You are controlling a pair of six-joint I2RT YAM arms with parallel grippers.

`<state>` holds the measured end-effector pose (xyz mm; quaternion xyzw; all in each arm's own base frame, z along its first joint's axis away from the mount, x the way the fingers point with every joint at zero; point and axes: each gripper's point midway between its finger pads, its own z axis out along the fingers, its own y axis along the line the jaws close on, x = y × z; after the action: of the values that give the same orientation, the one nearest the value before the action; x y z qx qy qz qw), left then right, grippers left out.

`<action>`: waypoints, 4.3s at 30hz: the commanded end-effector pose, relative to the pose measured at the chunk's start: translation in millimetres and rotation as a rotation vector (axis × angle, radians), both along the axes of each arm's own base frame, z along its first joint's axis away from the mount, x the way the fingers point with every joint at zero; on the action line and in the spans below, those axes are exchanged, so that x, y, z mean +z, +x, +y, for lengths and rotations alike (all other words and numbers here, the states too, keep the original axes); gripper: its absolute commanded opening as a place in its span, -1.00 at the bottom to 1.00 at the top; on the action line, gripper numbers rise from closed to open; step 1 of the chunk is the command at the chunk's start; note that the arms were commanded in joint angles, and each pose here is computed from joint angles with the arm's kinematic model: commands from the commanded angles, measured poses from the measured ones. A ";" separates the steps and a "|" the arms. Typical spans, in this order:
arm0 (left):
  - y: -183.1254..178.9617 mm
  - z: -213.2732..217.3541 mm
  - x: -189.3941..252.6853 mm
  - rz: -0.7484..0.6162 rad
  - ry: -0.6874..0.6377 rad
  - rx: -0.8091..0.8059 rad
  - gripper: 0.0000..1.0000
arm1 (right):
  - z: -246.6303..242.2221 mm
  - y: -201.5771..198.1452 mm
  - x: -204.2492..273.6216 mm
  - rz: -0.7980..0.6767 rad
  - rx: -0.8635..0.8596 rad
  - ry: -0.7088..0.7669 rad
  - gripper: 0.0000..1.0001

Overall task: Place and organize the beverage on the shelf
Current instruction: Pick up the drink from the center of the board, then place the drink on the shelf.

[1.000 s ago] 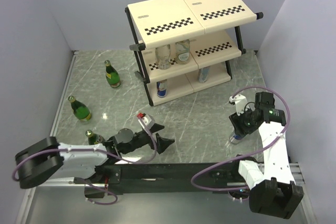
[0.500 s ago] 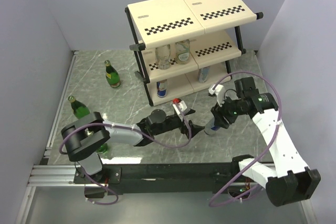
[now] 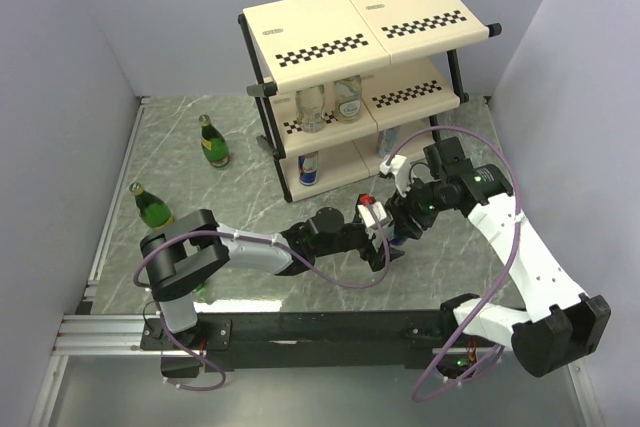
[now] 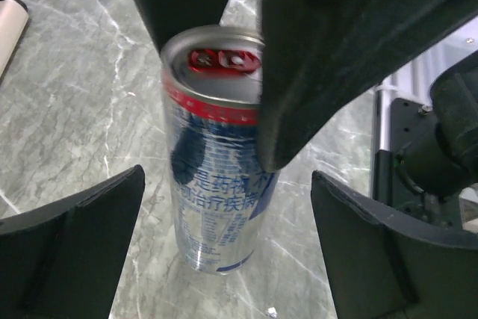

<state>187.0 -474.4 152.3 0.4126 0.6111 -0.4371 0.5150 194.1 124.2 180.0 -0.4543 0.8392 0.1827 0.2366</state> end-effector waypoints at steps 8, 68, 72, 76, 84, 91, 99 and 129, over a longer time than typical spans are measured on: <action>7.7 -18.1 14.5 -0.102 0.021 0.040 0.88 | 18.2 11.4 22.9 -0.050 -0.005 0.086 -1.00; 12.6 25.1 23.5 -0.085 -0.039 0.216 -0.99 | 15.7 28.1 80.0 -0.198 -0.155 0.223 0.72; 20.7 33.0 26.5 -0.072 -0.064 0.274 -0.99 | -2.2 37.4 89.7 -0.254 -0.235 0.235 0.74; 37.2 41.3 44.3 -0.058 -0.147 0.394 -0.99 | -31.5 60.7 86.6 -0.306 -0.388 0.255 0.75; 90.2 42.1 63.5 -0.047 -0.296 0.706 -0.99 | -74.6 95.4 66.6 -0.392 -0.652 0.299 0.75; 138.2 45.3 56.4 -0.068 -0.277 0.985 -0.99 | -86.5 97.8 70.4 -0.438 -0.703 0.342 0.75; 179.7 50.8 54.2 -0.052 -0.288 1.086 -0.99 | -92.8 94.4 69.8 -0.459 -0.721 0.343 0.75; 251.3 84.6 30.5 -0.197 -0.210 1.257 -0.99 | -97.8 89.8 71.5 -0.450 -0.722 0.373 0.75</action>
<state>429.3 -387.9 129.5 0.0155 0.6864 -0.0295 0.7265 282.9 26.5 240.8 -0.1055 0.8369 0.1344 0.5200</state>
